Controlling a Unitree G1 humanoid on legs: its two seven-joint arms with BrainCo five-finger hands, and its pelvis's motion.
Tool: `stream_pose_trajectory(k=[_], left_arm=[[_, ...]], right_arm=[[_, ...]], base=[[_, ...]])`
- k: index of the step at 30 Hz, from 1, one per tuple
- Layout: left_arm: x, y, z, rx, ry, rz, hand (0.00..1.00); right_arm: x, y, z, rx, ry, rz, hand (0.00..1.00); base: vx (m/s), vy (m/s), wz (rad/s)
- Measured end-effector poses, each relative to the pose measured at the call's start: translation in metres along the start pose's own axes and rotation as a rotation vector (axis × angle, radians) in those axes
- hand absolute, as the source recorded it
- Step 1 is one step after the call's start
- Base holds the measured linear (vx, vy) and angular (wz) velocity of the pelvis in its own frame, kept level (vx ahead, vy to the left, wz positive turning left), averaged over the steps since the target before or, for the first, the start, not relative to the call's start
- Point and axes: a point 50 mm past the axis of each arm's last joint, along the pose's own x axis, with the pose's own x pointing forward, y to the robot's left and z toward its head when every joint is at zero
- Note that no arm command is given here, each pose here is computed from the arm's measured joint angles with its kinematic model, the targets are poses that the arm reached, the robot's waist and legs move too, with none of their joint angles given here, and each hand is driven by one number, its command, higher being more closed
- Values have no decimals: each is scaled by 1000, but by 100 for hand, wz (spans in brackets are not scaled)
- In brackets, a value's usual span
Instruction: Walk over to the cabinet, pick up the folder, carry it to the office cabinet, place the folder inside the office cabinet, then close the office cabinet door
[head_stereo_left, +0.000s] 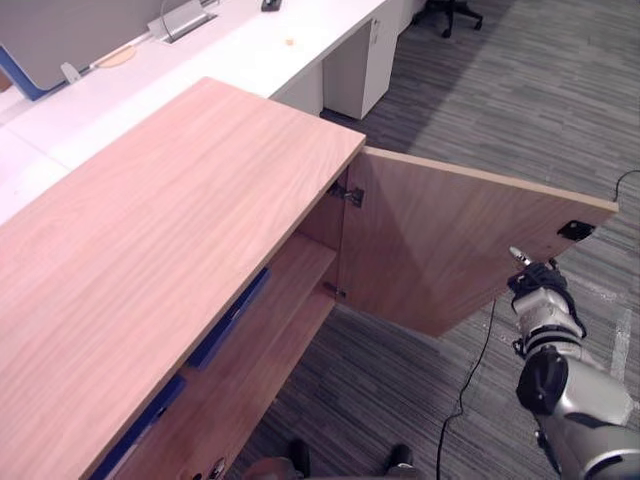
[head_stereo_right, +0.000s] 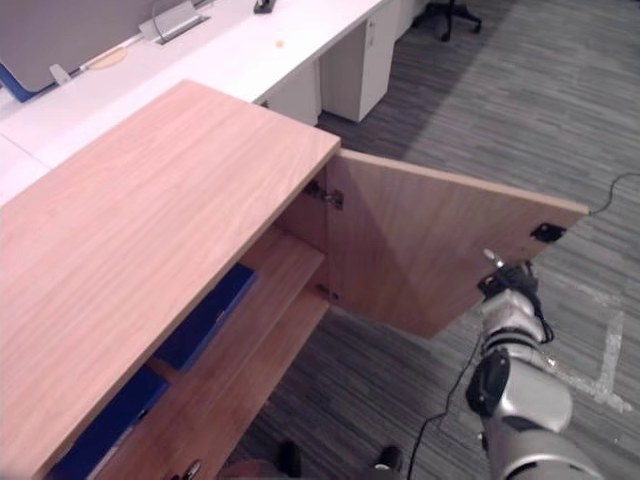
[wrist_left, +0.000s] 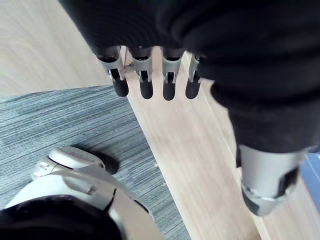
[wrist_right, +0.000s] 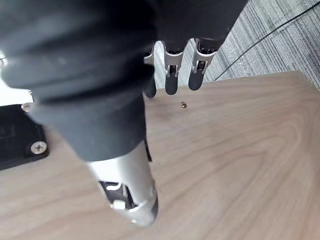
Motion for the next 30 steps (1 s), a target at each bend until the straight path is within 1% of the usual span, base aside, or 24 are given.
stream_pose_trajectory(k=[1,2,4,6,10,13,15,17,18,21,24,26,28,30], left_arm=[[0,0,0,-2,0,0,0],[0,0,0,-9,-1,-3,0],[0,-2,-1,-16,1,-6,0],[0,-4,0,-19,-5,-12,0],[0,-5,2,-21,-13,-17,0],[0,-5,1,-21,-13,-19,0],[0,-5,1,-22,-12,-22,0],[-1,-5,1,-21,-13,-26,0],[-1,-4,1,-21,-16,-28,0],[-2,-3,2,-15,-21,-38,0],[-2,-6,1,-6,-18,-56,0],[-2,-6,2,-3,-21,-58,0],[-2,-6,3,9,-27,-61,0],[-2,-4,4,21,-33,-60,0]], right_arm=[[0,-1,2,5,3,-3,0],[1,-3,6,-24,-1,-8,0],[1,5,14,-73,-25,12,0],[-1,20,23,-113,-52,49,0],[-2,29,27,-206,-81,85,0],[-6,43,30,-295,-121,160,0],[-8,50,33,-322,-148,194,0],[-10,52,33,-361,-173,234,0],[-12,54,30,-408,-186,275,0],[-15,57,28,-484,-206,339,0],[-18,62,27,-596,-234,394,0],[-22,63,27,-626,-264,425,0],[-28,65,27,-675,-299,482,0],[-47,87,21,-744,-370,644,0]], base=[[-39,-14,2],[-65,-5,-1],[-76,0,-3],[-86,2,-5],[-94,-13,-1],[-77,-10,-4],[-82,-6,-6],[-44,-10,-15],[-12,-19,-17],[4,-30,-12],[24,-39,-20],[11,-15,-13],[1,-7,-13],[-6,-5,-17]])
